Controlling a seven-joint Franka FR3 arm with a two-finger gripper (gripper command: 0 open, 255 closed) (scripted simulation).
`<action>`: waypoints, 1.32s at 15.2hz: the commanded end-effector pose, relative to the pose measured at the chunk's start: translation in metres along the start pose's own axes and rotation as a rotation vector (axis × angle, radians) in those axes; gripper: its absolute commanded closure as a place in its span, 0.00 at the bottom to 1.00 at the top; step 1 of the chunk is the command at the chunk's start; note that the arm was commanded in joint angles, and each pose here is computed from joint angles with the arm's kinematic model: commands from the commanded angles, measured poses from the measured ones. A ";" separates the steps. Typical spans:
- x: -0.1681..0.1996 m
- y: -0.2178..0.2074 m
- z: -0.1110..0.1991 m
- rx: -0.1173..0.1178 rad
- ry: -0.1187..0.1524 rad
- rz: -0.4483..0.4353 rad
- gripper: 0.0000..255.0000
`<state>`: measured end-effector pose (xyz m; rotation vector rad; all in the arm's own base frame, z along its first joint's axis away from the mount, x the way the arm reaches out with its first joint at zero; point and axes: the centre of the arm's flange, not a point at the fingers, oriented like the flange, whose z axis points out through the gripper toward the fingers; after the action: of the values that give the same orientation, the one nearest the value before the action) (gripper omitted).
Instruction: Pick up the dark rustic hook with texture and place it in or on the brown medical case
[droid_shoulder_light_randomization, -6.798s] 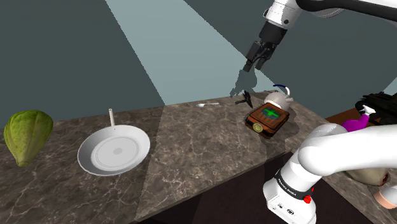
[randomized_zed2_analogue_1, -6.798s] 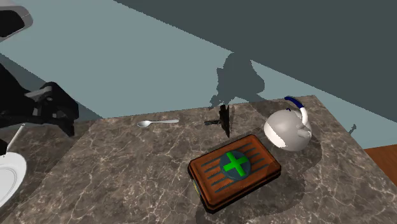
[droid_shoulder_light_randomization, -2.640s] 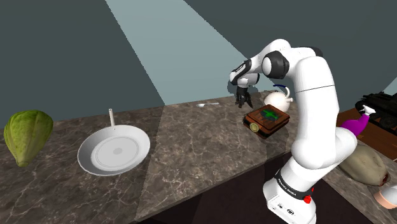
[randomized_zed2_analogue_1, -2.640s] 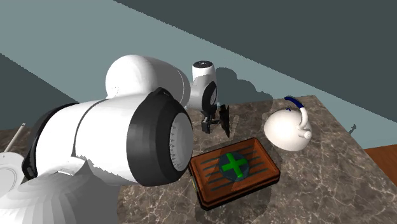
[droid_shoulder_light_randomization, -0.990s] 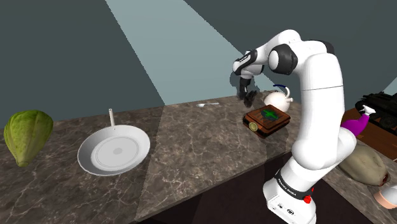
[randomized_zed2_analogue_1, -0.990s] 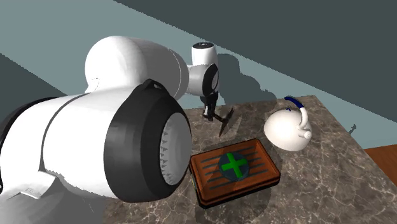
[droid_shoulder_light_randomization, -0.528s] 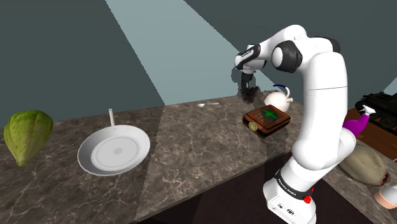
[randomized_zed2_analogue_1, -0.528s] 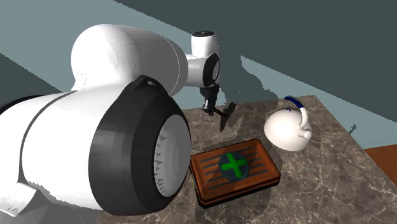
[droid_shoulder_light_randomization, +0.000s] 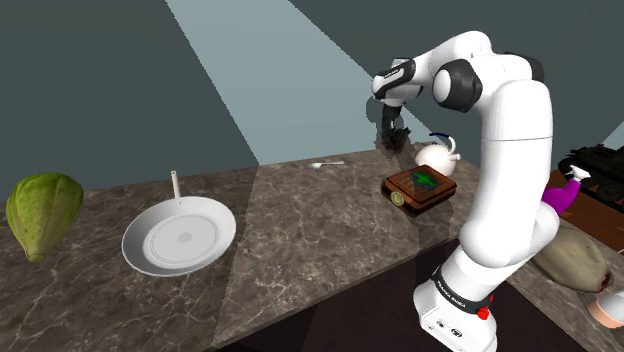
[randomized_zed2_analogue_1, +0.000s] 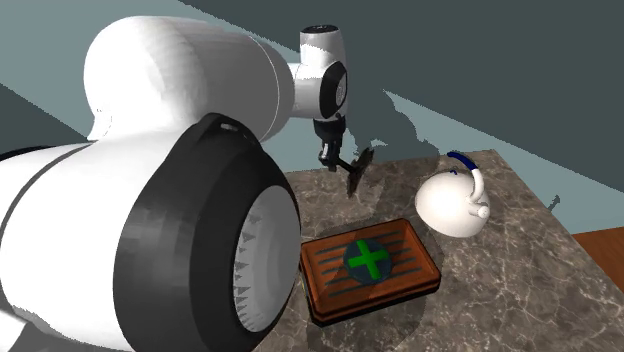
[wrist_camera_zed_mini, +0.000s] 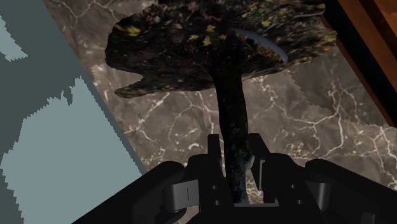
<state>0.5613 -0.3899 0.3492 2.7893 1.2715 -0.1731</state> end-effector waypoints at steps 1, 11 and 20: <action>-0.002 0.000 -0.011 0.000 0.000 0.000 1.00; -0.046 -0.082 -0.014 0.000 0.000 0.000 1.00; -0.099 -0.187 -0.003 0.000 0.000 0.000 1.00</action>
<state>0.3697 -0.3466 0.3629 2.7880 1.2694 -0.1704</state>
